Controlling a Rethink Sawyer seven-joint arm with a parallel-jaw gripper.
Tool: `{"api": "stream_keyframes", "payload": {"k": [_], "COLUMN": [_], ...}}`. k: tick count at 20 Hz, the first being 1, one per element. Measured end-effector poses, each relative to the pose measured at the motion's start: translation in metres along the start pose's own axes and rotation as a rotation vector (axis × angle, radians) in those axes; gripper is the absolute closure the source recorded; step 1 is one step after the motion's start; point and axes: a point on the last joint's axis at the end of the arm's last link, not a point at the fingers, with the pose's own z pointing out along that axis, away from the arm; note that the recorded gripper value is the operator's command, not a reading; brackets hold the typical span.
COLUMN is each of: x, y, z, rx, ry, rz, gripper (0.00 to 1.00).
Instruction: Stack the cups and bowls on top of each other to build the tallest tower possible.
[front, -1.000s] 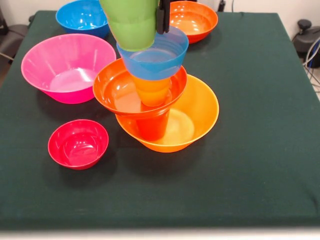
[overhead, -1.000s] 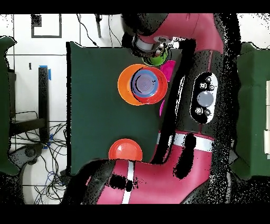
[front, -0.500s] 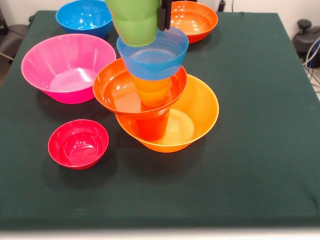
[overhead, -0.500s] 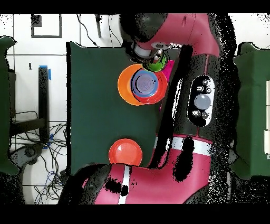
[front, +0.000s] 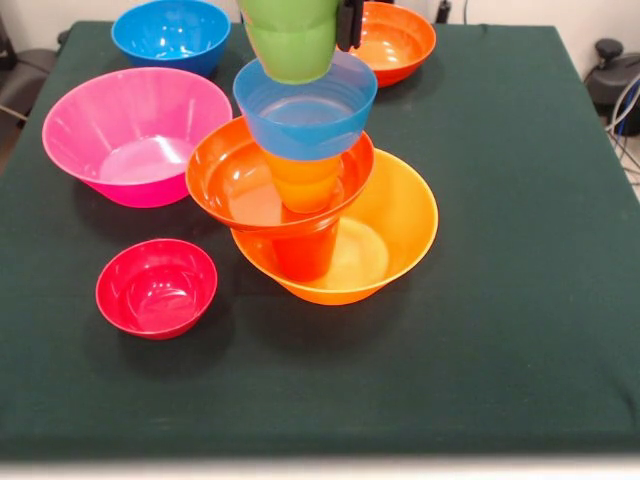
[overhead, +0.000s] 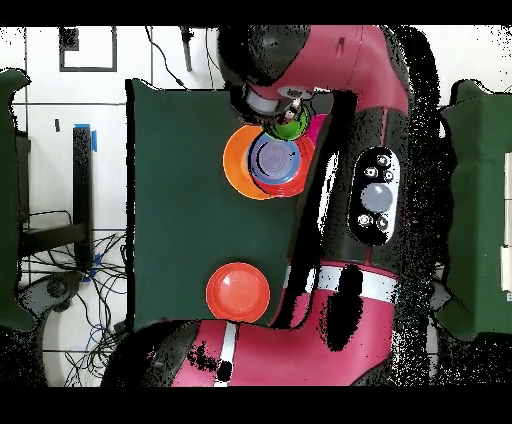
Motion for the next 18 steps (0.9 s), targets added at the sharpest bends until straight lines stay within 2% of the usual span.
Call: {"api": "stream_keyframes", "payload": {"k": [4,18], "x": [-0.0005,0.0015], "y": [0.0060,0.0074], "z": [0.0013,0.0023], "rx": [-0.001,0.003], "ry": [-0.018,-0.016], "rz": [-0.007,-0.008], "gripper": [1.00,1.00]}}
